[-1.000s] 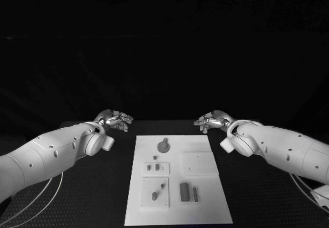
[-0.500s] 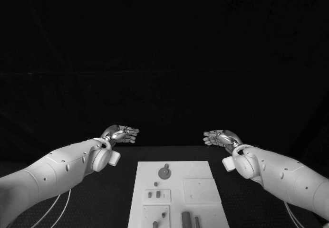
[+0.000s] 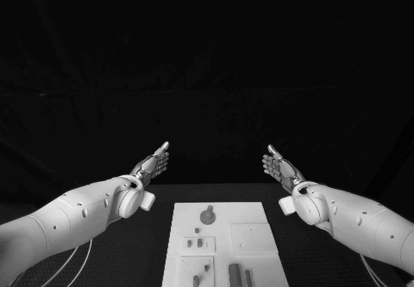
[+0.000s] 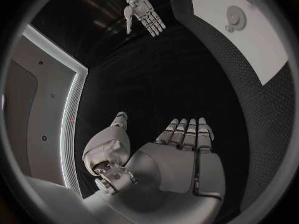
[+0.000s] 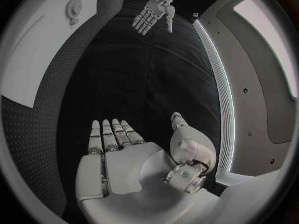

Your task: Assemble the parts on the task board

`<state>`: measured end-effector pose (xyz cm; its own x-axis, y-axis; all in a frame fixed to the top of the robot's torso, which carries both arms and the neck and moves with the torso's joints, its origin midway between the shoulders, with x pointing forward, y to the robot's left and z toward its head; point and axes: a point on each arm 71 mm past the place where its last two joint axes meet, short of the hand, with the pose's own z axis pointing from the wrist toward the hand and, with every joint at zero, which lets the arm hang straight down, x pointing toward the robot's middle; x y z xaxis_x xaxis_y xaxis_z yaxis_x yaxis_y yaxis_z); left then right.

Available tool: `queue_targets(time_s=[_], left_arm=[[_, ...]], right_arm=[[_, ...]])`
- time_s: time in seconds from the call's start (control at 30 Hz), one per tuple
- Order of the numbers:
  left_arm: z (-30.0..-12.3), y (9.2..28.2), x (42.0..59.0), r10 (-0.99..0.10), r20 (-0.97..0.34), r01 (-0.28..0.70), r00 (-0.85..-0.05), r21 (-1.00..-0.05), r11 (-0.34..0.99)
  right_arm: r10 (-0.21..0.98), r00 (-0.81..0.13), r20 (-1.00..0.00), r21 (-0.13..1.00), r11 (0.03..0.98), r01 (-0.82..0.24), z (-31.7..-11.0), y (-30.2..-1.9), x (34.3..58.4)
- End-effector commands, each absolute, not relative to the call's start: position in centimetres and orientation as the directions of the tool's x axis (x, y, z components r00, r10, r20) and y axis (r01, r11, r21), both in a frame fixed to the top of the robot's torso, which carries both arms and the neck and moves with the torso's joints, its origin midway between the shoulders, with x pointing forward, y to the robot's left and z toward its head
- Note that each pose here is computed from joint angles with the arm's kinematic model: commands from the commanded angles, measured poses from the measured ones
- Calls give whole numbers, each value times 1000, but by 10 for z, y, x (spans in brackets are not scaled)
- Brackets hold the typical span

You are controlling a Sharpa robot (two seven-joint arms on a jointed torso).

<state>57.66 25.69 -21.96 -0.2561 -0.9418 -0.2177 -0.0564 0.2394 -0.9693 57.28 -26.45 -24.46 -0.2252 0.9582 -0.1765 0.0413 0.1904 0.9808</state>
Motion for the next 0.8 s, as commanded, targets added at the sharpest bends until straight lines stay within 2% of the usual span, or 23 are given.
queue_targets(time_s=[0.03, 0.2, 0.53, 0.8], left_arm=[[-220, 249, 567, -967, -181, -18, -181, -982, 188], [-225, 233, 545, -982, -126, -4, -144, -992, 128], [-227, 201, 485, -999, -17, 4, -49, -1000, 17], [-224, 193, 463, -1000, 9, -1, -18, -1000, -9]], right_arm=[[975, -161, -150, 988, 153, 7, -241, -257, 565], [985, -130, -109, 994, 109, -9, -239, -241, 548], [998, -52, -20, 1000, 19, -13, -231, -206, 492], [1000, -21, 7, 1000, -7, -1, -225, -194, 465]])
